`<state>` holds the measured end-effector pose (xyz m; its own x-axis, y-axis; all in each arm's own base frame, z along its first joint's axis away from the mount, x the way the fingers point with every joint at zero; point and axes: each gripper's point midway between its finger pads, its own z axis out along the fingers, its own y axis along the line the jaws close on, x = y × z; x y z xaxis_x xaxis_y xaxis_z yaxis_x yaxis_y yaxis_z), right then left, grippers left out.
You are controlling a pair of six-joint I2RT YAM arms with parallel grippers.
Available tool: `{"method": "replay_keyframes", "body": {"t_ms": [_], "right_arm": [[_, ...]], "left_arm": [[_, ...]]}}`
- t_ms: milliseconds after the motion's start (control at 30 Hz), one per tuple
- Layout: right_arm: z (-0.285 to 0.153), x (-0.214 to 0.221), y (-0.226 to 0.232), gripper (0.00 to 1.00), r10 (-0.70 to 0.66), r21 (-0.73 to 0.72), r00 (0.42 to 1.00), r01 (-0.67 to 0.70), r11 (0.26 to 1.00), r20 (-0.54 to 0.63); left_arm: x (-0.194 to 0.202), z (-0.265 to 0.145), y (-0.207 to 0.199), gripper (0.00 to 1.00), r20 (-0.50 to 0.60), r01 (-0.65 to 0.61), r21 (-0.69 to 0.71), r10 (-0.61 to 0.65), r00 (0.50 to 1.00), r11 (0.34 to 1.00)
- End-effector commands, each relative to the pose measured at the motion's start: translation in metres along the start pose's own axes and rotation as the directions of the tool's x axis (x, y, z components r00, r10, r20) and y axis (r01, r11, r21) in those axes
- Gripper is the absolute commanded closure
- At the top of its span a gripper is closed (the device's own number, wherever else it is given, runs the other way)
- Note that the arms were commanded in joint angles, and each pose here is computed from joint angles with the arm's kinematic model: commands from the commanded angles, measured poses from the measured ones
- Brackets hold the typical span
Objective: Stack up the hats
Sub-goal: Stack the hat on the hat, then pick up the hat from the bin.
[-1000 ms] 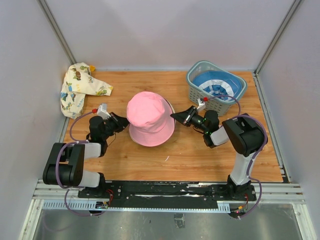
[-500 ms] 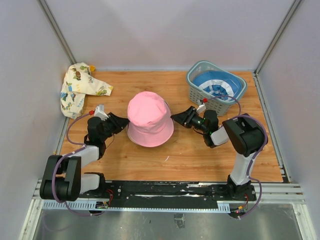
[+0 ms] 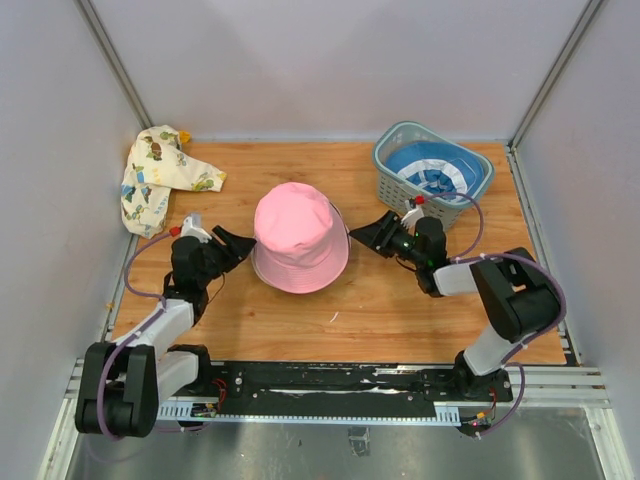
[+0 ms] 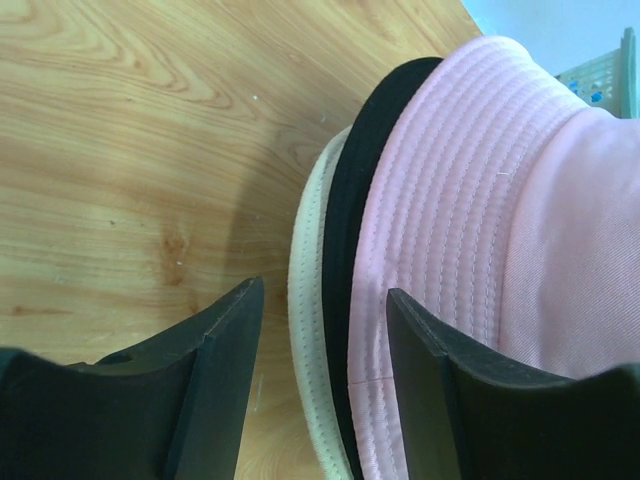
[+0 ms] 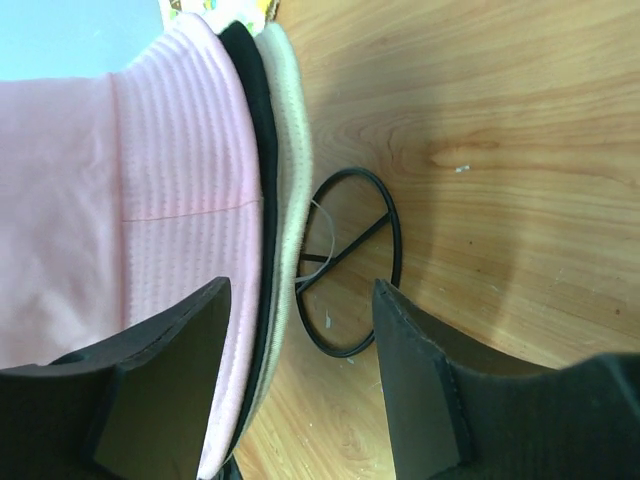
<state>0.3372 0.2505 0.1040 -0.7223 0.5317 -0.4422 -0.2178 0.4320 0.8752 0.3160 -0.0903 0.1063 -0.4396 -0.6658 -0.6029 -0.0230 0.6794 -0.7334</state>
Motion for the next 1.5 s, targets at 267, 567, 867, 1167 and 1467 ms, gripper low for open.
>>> {"method": "replay_keyframes", "body": {"t_ms": [267, 567, 867, 1167, 1467], "right_arm": [[-0.054, -0.051, 0.032, 0.33, -0.370, 0.266, 0.929, 0.352, 0.898, 0.020], [-0.100, -0.150, 0.082, 0.29, -0.690, 0.543, 0.724, 0.570, 0.616, 0.023], [-0.104, -0.240, 0.064, 0.25, -0.735, 0.759, 0.664, 0.549, 0.350, -0.141], [-0.083, -0.304, 0.010, 0.25, -0.690, 0.858, 0.678, 0.487, 0.164, -0.253], [-0.082, -0.352, -0.033, 0.24, -0.651, 0.889, 0.695, 0.452, 0.067, -0.304]], "left_arm": [[-0.068, -0.025, -0.016, 0.35, 0.217, -0.033, -0.085, 0.051, 0.975, 0.996], [-0.109, -0.044, -0.051, 0.34, 0.318, -0.084, -0.066, 0.101, 0.943, 0.994], [-0.114, -0.036, -0.061, 0.33, 0.306, -0.106, -0.029, 0.110, 0.946, 0.994], [-0.108, -0.025, -0.065, 0.33, 0.282, -0.106, 0.006, 0.100, 0.954, 0.994], [-0.098, -0.010, -0.072, 0.33, 0.254, -0.103, 0.040, 0.089, 0.963, 0.994]]}}
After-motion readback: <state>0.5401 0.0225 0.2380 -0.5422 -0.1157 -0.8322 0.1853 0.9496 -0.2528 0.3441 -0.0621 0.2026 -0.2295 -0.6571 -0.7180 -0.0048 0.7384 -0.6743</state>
